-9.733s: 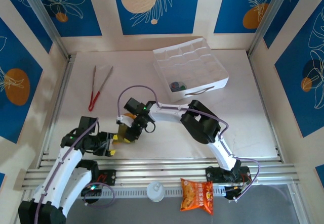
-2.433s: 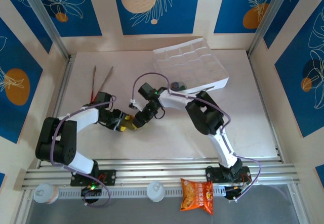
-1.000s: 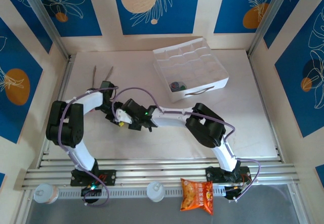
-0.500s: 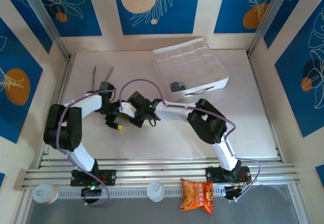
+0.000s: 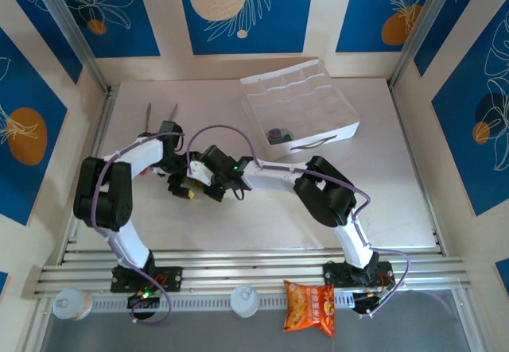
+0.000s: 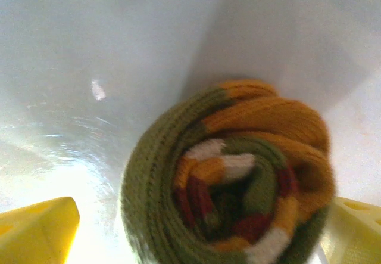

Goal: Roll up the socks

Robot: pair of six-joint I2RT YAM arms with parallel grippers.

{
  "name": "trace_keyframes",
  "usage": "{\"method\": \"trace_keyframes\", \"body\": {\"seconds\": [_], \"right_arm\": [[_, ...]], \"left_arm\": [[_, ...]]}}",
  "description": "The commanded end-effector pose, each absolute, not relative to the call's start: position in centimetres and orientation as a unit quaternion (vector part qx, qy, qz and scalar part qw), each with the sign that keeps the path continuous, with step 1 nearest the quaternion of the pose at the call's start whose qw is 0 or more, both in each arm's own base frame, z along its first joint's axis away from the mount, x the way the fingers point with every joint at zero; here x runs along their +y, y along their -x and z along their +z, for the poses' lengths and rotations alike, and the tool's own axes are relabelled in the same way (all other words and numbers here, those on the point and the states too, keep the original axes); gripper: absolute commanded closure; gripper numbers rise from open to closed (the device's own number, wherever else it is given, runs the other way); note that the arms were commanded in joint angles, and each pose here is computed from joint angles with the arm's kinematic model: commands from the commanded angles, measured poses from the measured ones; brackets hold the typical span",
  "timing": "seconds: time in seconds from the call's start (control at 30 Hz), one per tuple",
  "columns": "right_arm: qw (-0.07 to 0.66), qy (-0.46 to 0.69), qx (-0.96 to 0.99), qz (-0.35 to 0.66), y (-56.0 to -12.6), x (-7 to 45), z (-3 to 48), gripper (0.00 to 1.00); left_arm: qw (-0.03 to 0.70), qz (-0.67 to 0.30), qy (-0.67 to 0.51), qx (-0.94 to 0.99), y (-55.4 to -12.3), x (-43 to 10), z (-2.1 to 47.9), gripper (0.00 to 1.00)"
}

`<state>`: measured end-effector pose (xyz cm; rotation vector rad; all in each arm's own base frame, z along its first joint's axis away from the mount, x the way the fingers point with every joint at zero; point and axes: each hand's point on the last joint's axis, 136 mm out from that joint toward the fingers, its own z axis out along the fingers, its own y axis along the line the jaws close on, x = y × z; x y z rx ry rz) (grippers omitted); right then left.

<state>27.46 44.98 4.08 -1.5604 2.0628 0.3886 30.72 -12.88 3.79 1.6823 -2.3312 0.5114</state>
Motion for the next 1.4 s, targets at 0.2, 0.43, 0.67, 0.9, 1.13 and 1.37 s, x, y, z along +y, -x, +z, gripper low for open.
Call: {"method": "trace_keyframes", "body": {"seconds": [0.2,0.43,0.67,0.9,1.13,1.37], "right_arm": [[0.135,0.611,0.775,0.091,-22.9,40.8,-2.6,1.00],[0.145,0.608,0.776,0.084,-23.1,40.8,-2.2,1.00],[0.225,0.551,0.798,0.092,-26.2,40.0,4.2,0.53],[0.366,0.371,0.842,0.141,-30.2,35.0,18.1,0.47],[0.318,0.110,0.865,0.372,-28.0,29.5,22.2,0.01],[0.223,0.043,0.857,0.462,-23.2,31.7,20.7,0.01]], "left_arm": [[0.204,0.066,-0.546,-0.810,-27.0,-14.2,1.1,0.06],[0.198,0.099,-0.549,-0.806,-26.7,-15.7,0.8,1.00],[0.147,0.202,-0.528,-0.811,-28.2,-17.0,6.1,1.00],[0.121,0.309,-0.497,-0.802,-29.2,-18.9,11.6,1.00],[0.105,0.383,-0.482,-0.781,-29.9,-20.1,15.6,1.00],[0.115,0.415,-0.479,-0.765,-30.3,-21.4,17.6,1.00]]}}
